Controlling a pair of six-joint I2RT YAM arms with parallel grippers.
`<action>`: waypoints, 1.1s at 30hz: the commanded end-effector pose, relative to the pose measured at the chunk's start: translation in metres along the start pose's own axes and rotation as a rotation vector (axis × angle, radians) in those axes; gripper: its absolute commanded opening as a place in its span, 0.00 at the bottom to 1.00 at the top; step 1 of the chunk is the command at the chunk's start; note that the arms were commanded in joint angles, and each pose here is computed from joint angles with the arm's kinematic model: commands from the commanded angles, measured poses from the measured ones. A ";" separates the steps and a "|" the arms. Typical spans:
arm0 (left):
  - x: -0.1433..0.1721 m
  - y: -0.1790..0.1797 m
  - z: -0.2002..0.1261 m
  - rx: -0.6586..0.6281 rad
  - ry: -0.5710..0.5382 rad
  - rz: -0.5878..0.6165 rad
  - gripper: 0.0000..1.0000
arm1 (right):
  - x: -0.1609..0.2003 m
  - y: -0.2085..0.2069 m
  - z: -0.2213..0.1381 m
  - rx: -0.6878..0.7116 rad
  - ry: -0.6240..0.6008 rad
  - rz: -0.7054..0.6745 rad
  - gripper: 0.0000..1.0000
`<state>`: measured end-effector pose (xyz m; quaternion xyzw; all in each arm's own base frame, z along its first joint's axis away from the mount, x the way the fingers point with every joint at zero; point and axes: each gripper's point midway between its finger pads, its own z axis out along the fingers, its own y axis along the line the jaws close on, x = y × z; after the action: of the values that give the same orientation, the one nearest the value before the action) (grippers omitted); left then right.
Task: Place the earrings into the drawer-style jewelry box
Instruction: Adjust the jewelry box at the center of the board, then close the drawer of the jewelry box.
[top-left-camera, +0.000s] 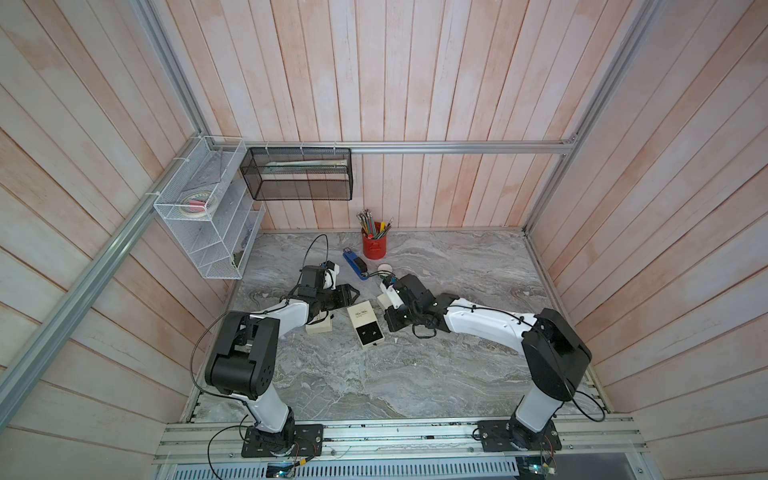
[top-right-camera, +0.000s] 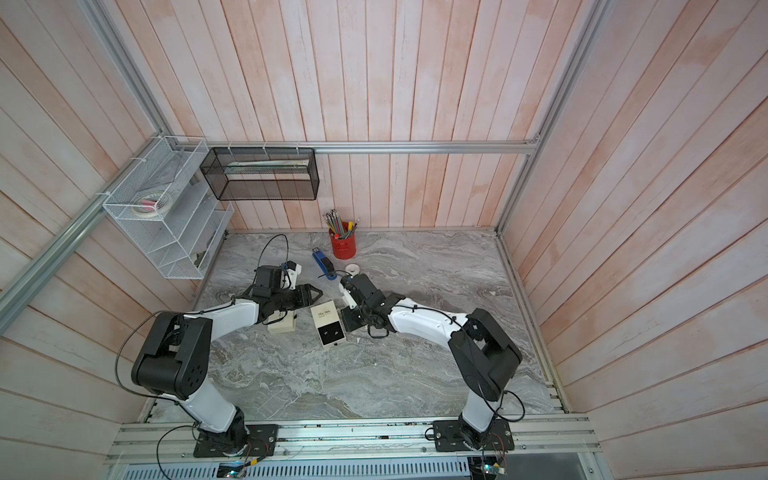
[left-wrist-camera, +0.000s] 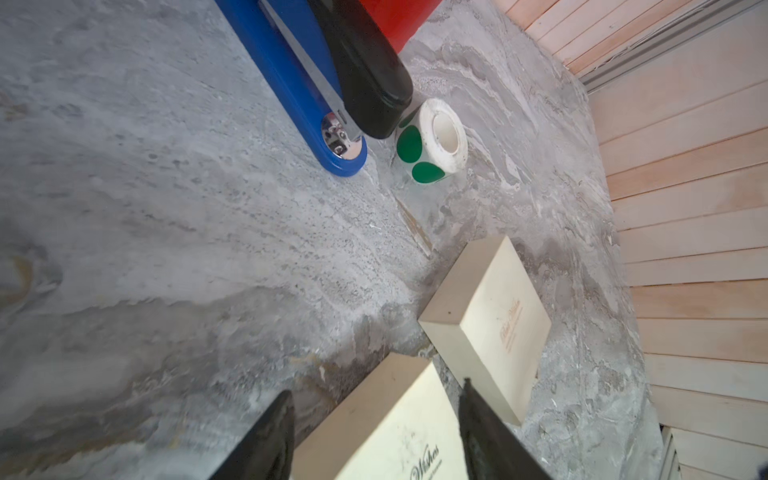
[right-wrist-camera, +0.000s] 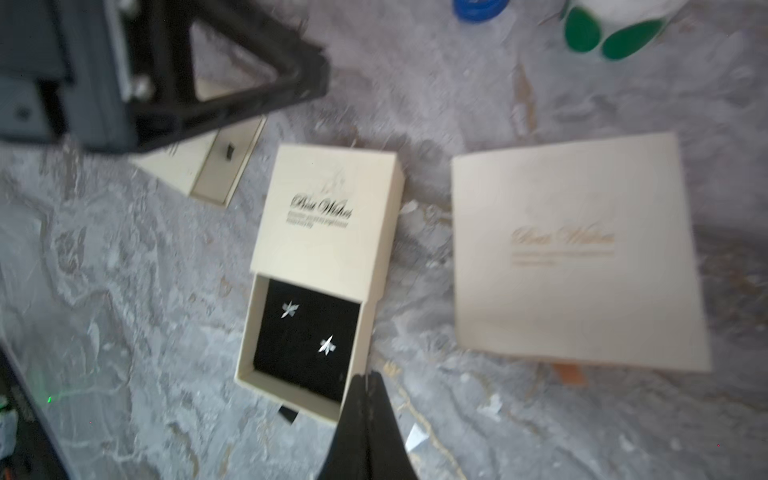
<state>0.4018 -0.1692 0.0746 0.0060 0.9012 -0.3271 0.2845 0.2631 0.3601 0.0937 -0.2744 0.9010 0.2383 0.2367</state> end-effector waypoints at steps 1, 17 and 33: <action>0.003 -0.008 0.011 0.033 0.043 0.026 0.62 | 0.042 0.019 0.003 -0.061 0.081 -0.035 0.00; 0.039 -0.007 0.021 0.105 0.141 -0.023 0.58 | 0.051 0.031 0.046 -0.109 0.101 -0.058 0.00; 0.044 -0.001 0.020 0.091 0.152 -0.032 0.56 | 0.008 0.021 0.068 -0.104 0.040 -0.066 0.00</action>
<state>0.3858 -0.1865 0.0497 0.0226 0.9019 -0.3649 0.2301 0.2457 0.3966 0.0310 -0.3150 0.8949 0.2610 0.1782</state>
